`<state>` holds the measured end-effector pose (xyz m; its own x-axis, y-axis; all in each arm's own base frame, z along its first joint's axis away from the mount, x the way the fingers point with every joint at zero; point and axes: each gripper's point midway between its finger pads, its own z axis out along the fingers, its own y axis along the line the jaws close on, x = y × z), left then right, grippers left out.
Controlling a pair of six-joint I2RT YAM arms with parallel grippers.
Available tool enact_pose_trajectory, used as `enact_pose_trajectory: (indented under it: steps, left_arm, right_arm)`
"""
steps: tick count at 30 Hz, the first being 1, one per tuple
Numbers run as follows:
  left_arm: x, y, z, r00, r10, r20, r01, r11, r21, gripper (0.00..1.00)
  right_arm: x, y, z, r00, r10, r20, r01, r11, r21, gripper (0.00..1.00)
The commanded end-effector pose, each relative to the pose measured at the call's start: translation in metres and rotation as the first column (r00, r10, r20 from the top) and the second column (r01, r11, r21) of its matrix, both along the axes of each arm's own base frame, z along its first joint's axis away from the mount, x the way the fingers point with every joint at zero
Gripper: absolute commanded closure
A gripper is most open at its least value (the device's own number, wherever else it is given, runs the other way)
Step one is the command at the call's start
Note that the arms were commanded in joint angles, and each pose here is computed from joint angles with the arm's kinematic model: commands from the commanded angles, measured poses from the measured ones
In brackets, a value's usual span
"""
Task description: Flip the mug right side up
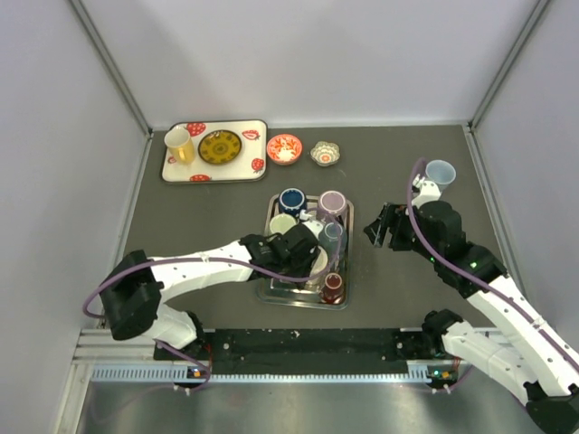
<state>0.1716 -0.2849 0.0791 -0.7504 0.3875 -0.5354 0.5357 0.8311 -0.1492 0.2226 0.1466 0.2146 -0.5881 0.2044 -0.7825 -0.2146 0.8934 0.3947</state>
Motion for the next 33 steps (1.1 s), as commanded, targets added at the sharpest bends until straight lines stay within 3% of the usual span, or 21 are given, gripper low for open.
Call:
enact_pose_trajectory:
  steps: [1,10,15,20,23,25,33]
  left_arm:
    - [0.011,-0.009,0.007,0.999,-0.014,0.043,0.014,1.0,0.005,0.55]
    - [0.009,-0.012,0.0,0.999,-0.04,0.027,0.04,0.999,0.015,0.65]
    - [0.007,-0.011,-0.002,0.998,-0.052,0.021,0.052,0.999,0.018,0.79]
    - [0.005,-0.009,-0.009,0.998,-0.058,0.012,0.058,0.998,0.035,0.81]
    - [0.005,-0.008,-0.009,0.998,-0.06,0.012,0.06,0.998,0.034,0.99]
    - [0.002,-0.007,-0.006,0.998,-0.066,0.012,0.066,0.997,0.027,1.0]
    - [-0.005,0.005,0.074,0.987,-0.064,0.149,0.081,0.991,-0.106,1.0]
  right_arm:
    - [-0.001,0.005,0.008,1.0,0.022,0.021,-0.023,1.0,0.017,0.24]
    - [-0.002,0.004,0.004,1.0,0.015,0.011,-0.015,1.0,0.02,0.24]
    - [-0.003,0.005,0.002,1.0,0.019,0.002,-0.019,1.0,0.023,0.25]
    - [-0.005,0.006,0.001,1.0,0.022,-0.001,-0.022,0.999,0.035,0.25]
    - [-0.007,0.005,0.0,1.0,0.017,-0.003,-0.017,0.999,0.041,0.25]
    - [-0.008,0.005,0.0,1.0,0.019,-0.004,-0.018,0.999,0.044,0.25]
    - [-0.009,0.01,0.011,0.999,0.042,0.008,-0.042,0.997,0.069,0.26]
